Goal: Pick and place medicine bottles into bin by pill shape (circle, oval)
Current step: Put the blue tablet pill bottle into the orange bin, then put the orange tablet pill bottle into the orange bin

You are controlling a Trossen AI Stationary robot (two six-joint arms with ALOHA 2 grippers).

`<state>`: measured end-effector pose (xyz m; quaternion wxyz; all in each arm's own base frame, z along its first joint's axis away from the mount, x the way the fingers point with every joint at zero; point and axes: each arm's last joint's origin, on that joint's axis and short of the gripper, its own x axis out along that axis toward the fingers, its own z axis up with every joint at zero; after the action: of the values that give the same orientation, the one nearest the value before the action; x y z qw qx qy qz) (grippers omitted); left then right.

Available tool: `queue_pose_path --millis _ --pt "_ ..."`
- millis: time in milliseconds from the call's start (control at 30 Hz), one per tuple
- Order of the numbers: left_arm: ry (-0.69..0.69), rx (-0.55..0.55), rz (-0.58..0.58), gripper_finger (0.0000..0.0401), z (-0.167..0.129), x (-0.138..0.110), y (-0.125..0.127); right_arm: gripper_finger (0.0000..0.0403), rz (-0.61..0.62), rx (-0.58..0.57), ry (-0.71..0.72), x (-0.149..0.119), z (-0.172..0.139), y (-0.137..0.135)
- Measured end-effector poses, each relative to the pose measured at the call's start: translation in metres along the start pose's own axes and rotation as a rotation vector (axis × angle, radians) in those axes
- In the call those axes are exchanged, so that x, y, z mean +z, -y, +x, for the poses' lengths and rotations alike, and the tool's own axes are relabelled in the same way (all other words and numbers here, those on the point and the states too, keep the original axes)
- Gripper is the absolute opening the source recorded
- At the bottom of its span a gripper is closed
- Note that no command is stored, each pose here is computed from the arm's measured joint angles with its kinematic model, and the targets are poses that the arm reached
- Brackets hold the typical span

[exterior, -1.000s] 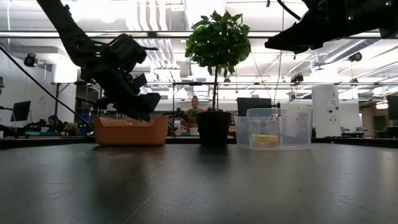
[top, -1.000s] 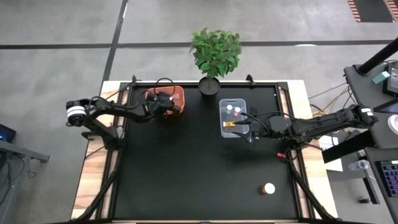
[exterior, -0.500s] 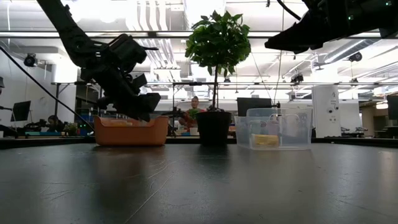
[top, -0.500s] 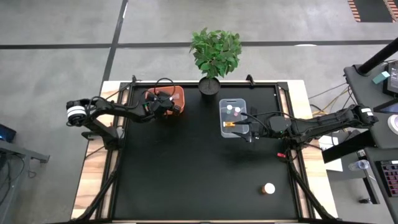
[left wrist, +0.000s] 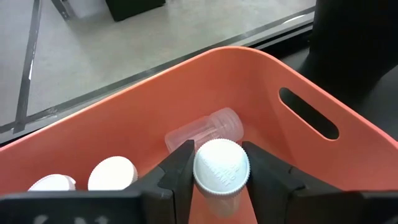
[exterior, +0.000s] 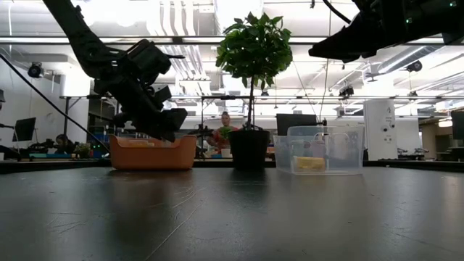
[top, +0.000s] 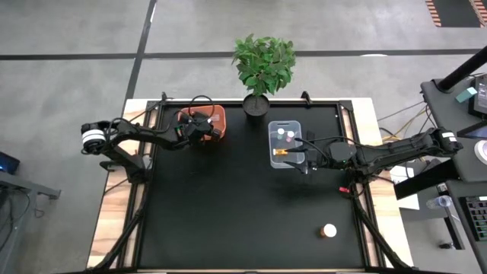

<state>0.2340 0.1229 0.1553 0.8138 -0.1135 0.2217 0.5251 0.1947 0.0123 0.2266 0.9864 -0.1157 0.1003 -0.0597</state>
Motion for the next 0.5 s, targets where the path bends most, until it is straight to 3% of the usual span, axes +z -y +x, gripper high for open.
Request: queue_pose_path --millis 500 --pt "0.008 -0.005 -0.005 0.0200 -0.0021 0.0023 -0.0003 0.0176 0.000 0.000 0.000 0.0000 0.0000 0.0000"
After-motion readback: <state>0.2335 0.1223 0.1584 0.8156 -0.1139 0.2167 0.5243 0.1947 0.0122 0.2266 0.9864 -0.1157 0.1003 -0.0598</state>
